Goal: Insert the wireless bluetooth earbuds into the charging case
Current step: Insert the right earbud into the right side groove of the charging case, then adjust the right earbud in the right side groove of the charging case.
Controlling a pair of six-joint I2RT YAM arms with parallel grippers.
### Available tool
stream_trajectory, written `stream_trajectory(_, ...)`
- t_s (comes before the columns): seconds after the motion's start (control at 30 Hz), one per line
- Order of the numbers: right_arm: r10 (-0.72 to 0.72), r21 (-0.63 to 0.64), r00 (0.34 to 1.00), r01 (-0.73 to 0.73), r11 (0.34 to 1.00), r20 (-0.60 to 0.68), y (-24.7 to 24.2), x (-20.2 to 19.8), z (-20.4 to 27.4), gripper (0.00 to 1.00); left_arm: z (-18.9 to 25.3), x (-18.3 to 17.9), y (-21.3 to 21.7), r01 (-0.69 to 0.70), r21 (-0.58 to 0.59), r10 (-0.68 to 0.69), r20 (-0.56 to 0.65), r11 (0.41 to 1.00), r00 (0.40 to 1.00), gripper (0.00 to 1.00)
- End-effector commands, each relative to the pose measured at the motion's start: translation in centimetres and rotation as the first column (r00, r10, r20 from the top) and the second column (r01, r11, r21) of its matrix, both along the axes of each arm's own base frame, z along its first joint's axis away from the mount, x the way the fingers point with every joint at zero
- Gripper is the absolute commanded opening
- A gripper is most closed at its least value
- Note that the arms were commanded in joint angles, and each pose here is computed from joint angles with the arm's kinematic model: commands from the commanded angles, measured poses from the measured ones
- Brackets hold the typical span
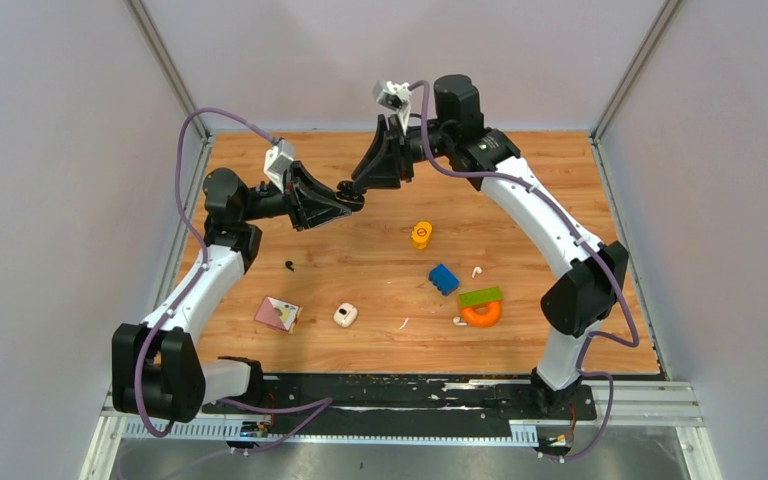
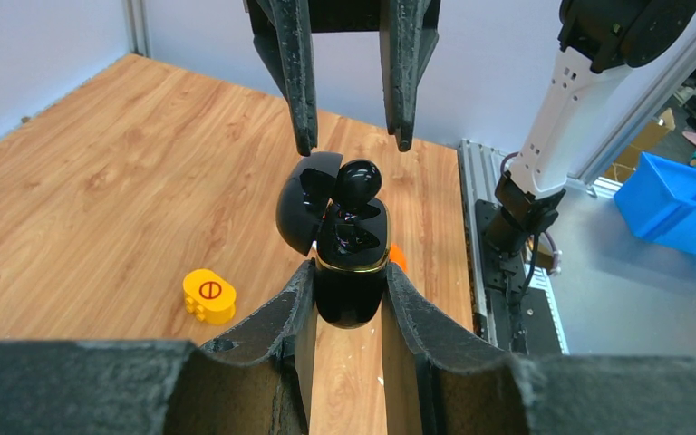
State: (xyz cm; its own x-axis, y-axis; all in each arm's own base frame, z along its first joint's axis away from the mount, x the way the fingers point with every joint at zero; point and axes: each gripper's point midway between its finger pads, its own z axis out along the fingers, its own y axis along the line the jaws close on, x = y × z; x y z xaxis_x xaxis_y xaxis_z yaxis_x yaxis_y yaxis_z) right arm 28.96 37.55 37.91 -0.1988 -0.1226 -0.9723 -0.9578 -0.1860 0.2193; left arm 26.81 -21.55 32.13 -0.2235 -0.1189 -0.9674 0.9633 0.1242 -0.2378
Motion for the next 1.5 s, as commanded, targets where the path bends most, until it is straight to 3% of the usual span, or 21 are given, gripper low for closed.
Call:
stream_trajectory(0.0,-0.005,0.032,0.998,0.003,0.999,0.069,0.0,0.0,2.0,0.32,0.8,-0.4,0.0,0.012,-0.007,-0.012,0.068,1.000,0.998,0.00)
stream_trajectory(0.23,-0.058,0.043,0.990,0.053,0.998,0.125,-0.6,-0.1,4.1,0.30,0.8,0.2,0.0,-0.023,-0.021,0.024,0.061,1.000,0.998,0.00)
stream_trajectory(0.4,-0.209,-0.070,0.969,0.220,0.973,0.134,-1.8,1.3,1.9,0.29,0.9,1.1,0.2,-0.082,-0.050,0.085,0.061,0.995,0.995,0.00)
stream_trajectory(0.57,-0.317,-0.175,0.948,0.316,0.932,0.022,-2.5,1.9,-0.4,0.45,0.7,1.6,0.3,-0.115,-0.075,0.120,0.065,0.991,0.991,0.00)
stream_trajectory(0.87,-0.316,-0.195,0.949,0.305,0.932,-0.023,-0.9,2.4,-1.1,0.64,0.6,1.4,0.2,-0.111,-0.098,0.119,0.076,0.989,0.990,0.00)
stream_trajectory(1.47,-0.311,-0.185,0.949,0.299,0.936,-0.042,-0.6,3.1,-1.0,0.64,0.7,0.8,0.2,-0.103,-0.101,0.111,0.070,0.990,0.991,0.00)
